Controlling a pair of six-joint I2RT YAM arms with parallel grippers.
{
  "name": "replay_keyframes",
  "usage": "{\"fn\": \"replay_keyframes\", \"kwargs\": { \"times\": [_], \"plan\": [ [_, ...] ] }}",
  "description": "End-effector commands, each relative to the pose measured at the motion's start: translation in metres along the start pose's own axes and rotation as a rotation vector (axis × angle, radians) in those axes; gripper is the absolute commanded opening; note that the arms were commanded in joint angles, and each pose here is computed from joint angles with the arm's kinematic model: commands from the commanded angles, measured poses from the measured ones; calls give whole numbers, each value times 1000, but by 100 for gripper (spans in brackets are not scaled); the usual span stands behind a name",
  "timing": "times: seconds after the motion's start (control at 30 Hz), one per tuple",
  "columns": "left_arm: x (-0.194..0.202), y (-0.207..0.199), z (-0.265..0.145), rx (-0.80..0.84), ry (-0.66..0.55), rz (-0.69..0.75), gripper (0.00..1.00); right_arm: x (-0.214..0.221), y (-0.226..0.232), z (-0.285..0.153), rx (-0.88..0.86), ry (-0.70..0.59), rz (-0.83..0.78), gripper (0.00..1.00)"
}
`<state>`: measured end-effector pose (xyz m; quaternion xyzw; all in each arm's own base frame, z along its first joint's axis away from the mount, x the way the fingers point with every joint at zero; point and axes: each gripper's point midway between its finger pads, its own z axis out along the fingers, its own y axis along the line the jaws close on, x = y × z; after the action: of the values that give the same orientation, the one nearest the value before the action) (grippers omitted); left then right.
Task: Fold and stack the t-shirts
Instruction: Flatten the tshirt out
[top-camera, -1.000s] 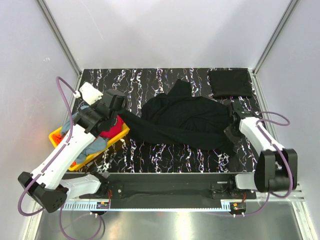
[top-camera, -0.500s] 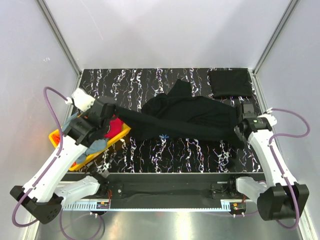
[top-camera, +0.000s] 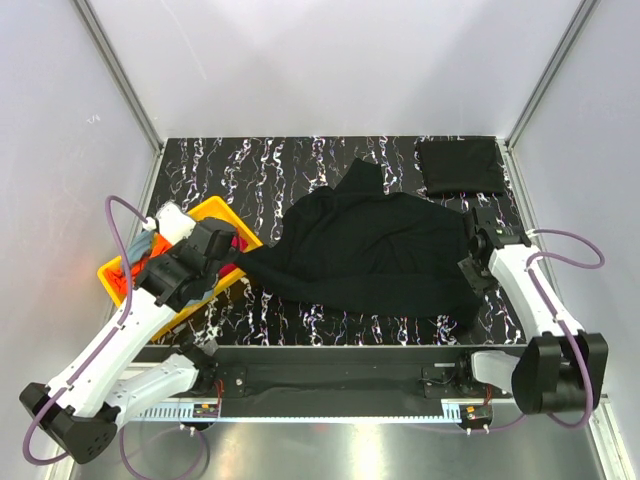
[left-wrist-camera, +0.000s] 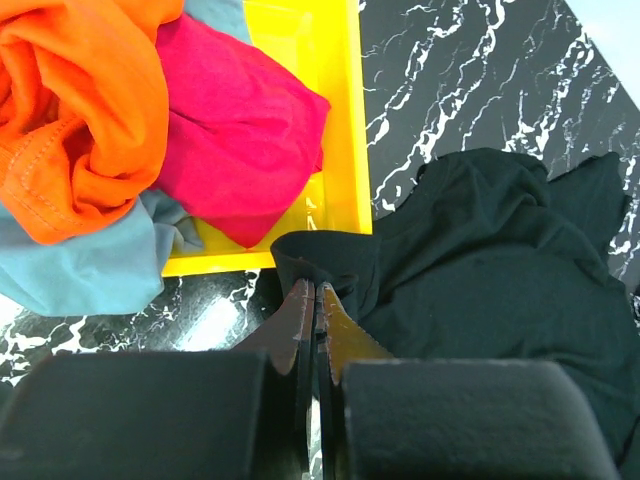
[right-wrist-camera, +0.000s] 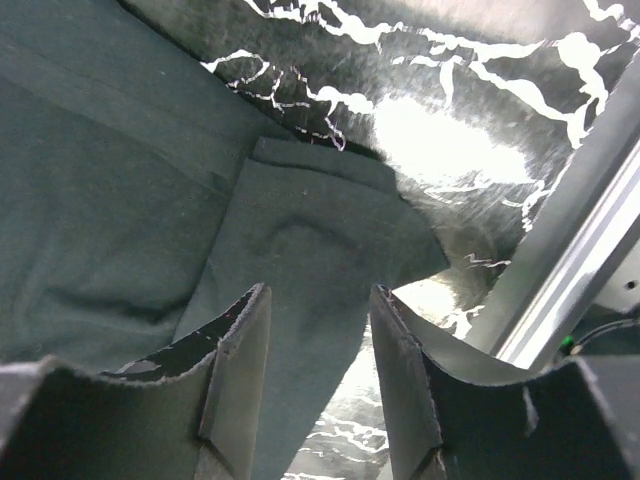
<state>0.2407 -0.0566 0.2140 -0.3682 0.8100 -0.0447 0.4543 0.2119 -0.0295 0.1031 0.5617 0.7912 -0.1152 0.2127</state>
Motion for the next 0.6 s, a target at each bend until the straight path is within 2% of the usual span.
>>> {"fn": "replay_keyframes", "kwargs": {
  "times": [0.0, 0.17, 0.23, 0.37, 0.53, 0.57],
  "plan": [
    [-8, -8, -3, 37, -23, -31, 0, 2, 12, 10, 2, 27, 87, 51],
    [-9, -10, -3, 49, -24, -11, 0, -14, 16, 43, 39, 43, 122, 48],
    [-8, -11, -3, 52, -22, -10, 0, -14, 31, 48, -8, 80, 103, 47],
    [-9, -12, -4, 60, -29, -14, 0, 0, 39, 69, 47, 159, 56, 43],
    [-10, -15, -5, 65, -36, -13, 0, 13, 33, 88, 126, 195, 67, 42],
    [-10, -15, -4, 63, -38, -13, 0, 14, 31, 90, 137, 191, 68, 37]
  ]
}}
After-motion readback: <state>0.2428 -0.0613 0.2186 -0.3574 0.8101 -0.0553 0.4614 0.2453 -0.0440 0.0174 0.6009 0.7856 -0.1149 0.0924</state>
